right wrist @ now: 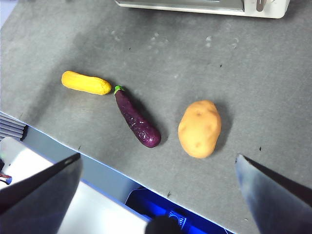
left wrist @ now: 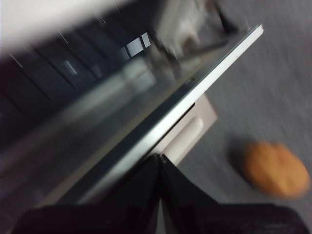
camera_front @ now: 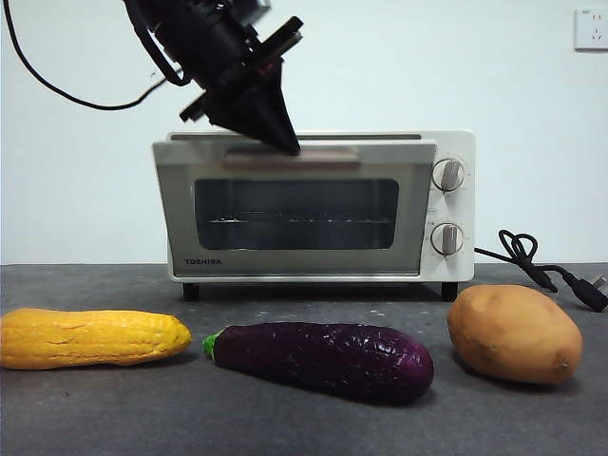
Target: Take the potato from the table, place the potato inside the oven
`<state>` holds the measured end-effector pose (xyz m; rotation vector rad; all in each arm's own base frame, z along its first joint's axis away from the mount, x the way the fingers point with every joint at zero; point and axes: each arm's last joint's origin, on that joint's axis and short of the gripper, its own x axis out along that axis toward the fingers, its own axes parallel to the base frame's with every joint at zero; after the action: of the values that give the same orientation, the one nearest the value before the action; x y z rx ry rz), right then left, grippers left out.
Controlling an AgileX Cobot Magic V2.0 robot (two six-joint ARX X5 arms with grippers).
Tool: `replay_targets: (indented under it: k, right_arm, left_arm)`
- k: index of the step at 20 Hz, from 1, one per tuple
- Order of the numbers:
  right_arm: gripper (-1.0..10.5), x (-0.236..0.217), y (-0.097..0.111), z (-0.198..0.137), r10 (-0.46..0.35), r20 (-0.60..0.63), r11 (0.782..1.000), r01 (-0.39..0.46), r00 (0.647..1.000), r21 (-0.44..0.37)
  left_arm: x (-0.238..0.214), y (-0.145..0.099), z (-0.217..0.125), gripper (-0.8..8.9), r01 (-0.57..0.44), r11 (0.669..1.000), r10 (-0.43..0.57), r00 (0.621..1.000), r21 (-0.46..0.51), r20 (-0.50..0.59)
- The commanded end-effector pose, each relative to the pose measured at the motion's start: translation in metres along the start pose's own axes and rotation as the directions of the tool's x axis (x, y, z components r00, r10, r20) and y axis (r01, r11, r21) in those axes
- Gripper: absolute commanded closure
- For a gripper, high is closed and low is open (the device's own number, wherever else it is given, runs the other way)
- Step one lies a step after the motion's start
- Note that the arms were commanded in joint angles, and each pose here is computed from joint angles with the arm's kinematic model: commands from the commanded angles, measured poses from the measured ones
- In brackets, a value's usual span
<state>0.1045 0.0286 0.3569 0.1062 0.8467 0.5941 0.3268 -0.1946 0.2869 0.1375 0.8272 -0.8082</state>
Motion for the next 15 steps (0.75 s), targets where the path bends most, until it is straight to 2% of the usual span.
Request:
replay_targets:
  k: [1,11,15]
  right_arm:
    - [3.5,0.0,0.0,0.001,0.0,0.002,1.0,0.0,1.0,0.0]
    - [3.5,0.002,-0.001,0.002,0.0,-0.003,1.0,0.0,1.0,0.003]
    - [3.5,0.005,-0.002,0.004,0.0,-0.016,1.0,0.0,1.0,0.011]
  left_arm:
    - [0.021,0.003,-0.022,8.21,0.0,1.0,-0.005,0.988,-0.03,-0.155]
    - [0.02,-0.007,-0.038,8.21,0.027,0.997,-0.049,0.947,-0.072,-0.318]
    - [0.012,-0.009,-0.035,8.21,0.026,0.997,-0.045,0.953,-0.066,-0.3]
